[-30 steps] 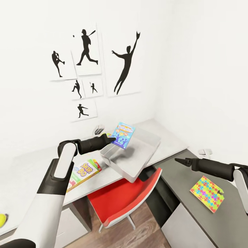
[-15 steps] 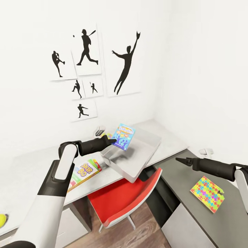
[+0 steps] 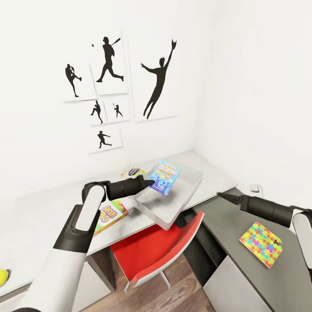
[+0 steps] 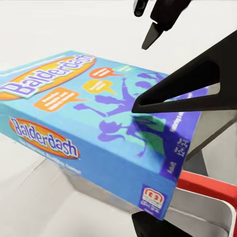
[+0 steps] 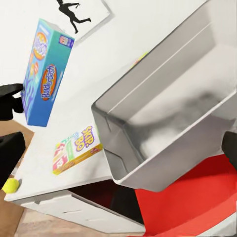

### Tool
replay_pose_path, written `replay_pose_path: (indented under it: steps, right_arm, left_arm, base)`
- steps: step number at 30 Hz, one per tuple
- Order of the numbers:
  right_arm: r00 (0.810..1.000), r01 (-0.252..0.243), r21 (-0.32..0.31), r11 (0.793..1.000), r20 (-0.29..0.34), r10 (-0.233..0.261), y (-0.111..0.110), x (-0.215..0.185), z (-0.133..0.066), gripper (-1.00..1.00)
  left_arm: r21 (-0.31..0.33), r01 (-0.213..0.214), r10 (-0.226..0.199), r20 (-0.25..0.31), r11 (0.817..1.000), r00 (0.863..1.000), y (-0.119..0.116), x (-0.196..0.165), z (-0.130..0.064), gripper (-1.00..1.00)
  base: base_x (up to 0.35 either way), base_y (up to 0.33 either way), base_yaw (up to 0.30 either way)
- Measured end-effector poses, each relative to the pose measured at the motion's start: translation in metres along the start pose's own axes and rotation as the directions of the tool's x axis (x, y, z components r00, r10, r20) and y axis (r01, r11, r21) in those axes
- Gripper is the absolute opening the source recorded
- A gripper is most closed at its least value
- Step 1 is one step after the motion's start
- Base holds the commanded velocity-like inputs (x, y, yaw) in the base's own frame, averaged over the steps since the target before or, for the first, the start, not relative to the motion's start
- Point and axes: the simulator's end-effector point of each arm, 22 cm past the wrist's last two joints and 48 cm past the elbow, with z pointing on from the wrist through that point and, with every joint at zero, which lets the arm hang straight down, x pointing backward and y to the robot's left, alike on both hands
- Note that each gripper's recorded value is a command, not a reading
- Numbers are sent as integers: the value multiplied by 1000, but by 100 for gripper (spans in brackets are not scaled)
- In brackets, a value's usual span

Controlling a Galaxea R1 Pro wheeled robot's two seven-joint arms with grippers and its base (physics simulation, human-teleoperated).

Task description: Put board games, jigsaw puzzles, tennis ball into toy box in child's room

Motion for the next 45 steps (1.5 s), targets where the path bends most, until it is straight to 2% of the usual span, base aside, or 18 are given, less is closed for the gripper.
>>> replay_pose_path:
  steps: [5,9,20,27,33,40,45]
  right_arm:
    - [997,-64,-90,994,34,67,19,2,11,100]
    - [993,-105,-138,985,47,112,30,6,21,100]
    - [983,-167,-186,968,44,178,40,21,29,100]
    - [966,-228,-277,934,56,252,56,26,24,100]
    - [962,-240,-296,924,59,268,59,26,23,100]
    - [960,-244,-302,922,58,274,61,26,23,100]
    - [960,-244,-299,922,58,273,60,26,23,100]
  left_arm:
    - [28,-16,16,-30,999,999,-15,17,12,-100]
    - [46,-30,32,-41,998,999,-26,27,20,-100]
    - [69,-60,63,-48,996,997,-41,38,30,-100]
    - [72,-64,67,-44,995,997,-43,40,33,-100]
    - [79,-54,58,-42,995,997,-44,44,33,-100]
    - [101,-25,28,-28,995,999,-47,46,33,-100]
    - [113,-22,25,-27,993,999,-52,53,37,-100]
  base:
    - [0,0,0]
    - [0,0,0]
    - [0,0,0]
    - [0,0,0]
    - [0,0,0]
    - [0,0,0]
    - [0,0,0]
